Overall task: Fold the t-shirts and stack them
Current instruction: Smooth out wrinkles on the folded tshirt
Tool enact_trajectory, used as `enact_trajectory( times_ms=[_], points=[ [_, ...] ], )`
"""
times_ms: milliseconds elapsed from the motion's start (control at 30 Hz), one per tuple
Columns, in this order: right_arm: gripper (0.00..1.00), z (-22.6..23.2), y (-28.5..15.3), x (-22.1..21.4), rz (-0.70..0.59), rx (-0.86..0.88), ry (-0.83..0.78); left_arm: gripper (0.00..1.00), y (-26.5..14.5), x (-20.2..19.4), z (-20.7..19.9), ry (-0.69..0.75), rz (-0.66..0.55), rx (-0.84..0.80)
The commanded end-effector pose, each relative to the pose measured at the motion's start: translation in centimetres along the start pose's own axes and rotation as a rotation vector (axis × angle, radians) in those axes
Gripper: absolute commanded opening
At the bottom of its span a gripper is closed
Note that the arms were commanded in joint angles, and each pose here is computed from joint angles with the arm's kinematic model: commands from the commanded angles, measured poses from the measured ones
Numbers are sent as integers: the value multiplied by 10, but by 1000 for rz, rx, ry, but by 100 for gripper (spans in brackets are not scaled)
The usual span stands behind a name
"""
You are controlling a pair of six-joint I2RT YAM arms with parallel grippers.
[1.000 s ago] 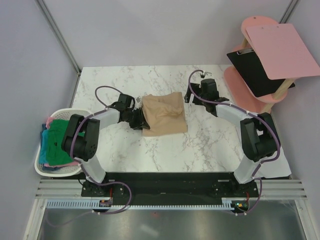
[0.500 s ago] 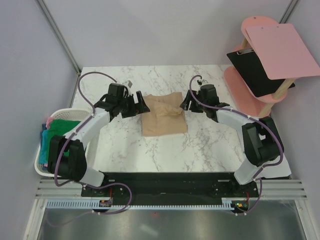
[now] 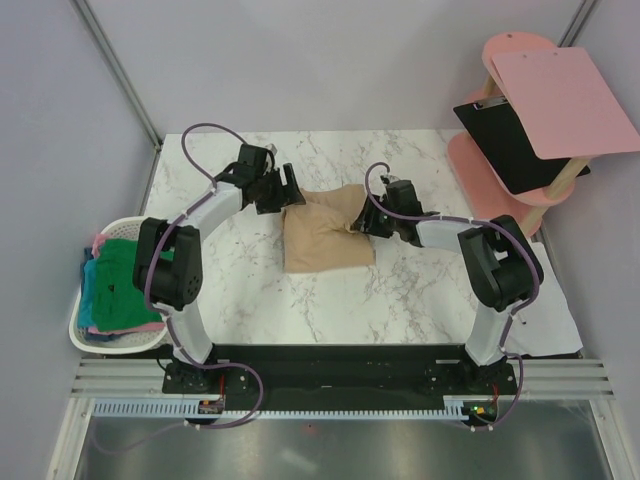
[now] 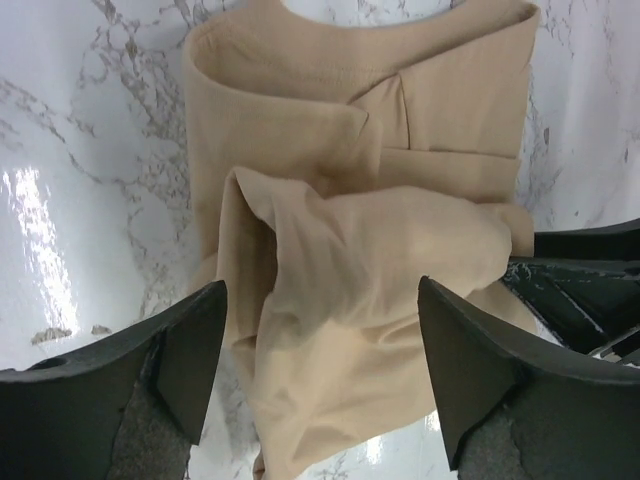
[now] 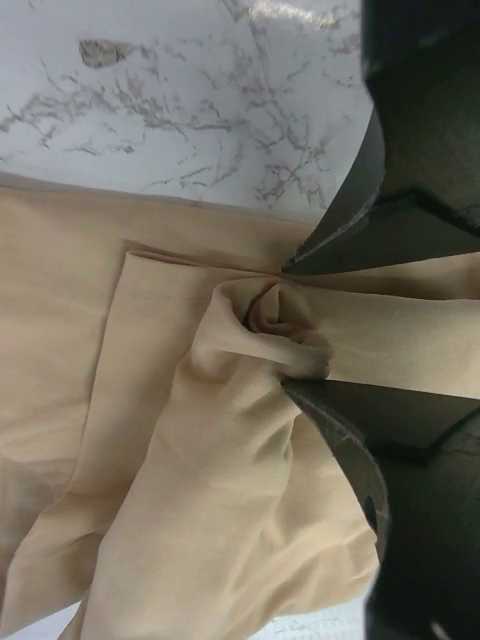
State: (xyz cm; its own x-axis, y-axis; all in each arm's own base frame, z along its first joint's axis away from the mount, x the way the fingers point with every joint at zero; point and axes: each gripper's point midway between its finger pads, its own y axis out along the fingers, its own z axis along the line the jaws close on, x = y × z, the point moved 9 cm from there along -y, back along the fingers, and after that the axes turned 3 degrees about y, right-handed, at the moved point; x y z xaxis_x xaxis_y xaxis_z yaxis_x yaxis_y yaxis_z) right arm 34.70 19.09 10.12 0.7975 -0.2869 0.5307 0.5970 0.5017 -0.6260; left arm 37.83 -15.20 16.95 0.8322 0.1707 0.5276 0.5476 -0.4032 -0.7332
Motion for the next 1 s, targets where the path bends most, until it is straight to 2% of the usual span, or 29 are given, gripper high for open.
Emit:
enact_trajectory(
  times_ms=[0, 33, 67, 100, 133, 200, 233, 367, 500, 600, 967],
  points=[
    [50, 17, 10, 12, -43, 74, 4, 79, 11, 16, -2, 49, -19, -2],
    [47, 18, 9, 12, -48, 79, 2, 76, 13, 18, -2, 52, -18, -9],
    [44, 20, 8, 12, -56, 83, 4, 61, 15, 17, -3, 52, -9, -19],
    [40, 21, 7, 13, -63, 85, 1, 52, 19, 17, -3, 54, -4, -23],
    [36, 22, 5, 15, -74, 89, -3, 34, 19, 17, -3, 55, 1, -28],
    [28, 26, 0, 19, -94, 96, -16, 11, 18, 16, -4, 52, 7, -41],
    [28, 27, -3, 21, -99, 94, -20, 2, 16, 16, -4, 49, 4, -41],
    [31, 32, -9, 27, -118, 89, -38, 2, 7, 16, -4, 56, -21, -25],
    [41, 37, -13, 32, -127, 99, -45, 2, 6, 16, -5, 67, -23, -27],
    [44, 38, -14, 32, -130, 105, -46, 2, 9, 16, -5, 61, -14, -33],
    [44, 44, -17, 37, -150, 113, -50, 2, 14, 14, -3, 63, 0, -36]
  ],
)
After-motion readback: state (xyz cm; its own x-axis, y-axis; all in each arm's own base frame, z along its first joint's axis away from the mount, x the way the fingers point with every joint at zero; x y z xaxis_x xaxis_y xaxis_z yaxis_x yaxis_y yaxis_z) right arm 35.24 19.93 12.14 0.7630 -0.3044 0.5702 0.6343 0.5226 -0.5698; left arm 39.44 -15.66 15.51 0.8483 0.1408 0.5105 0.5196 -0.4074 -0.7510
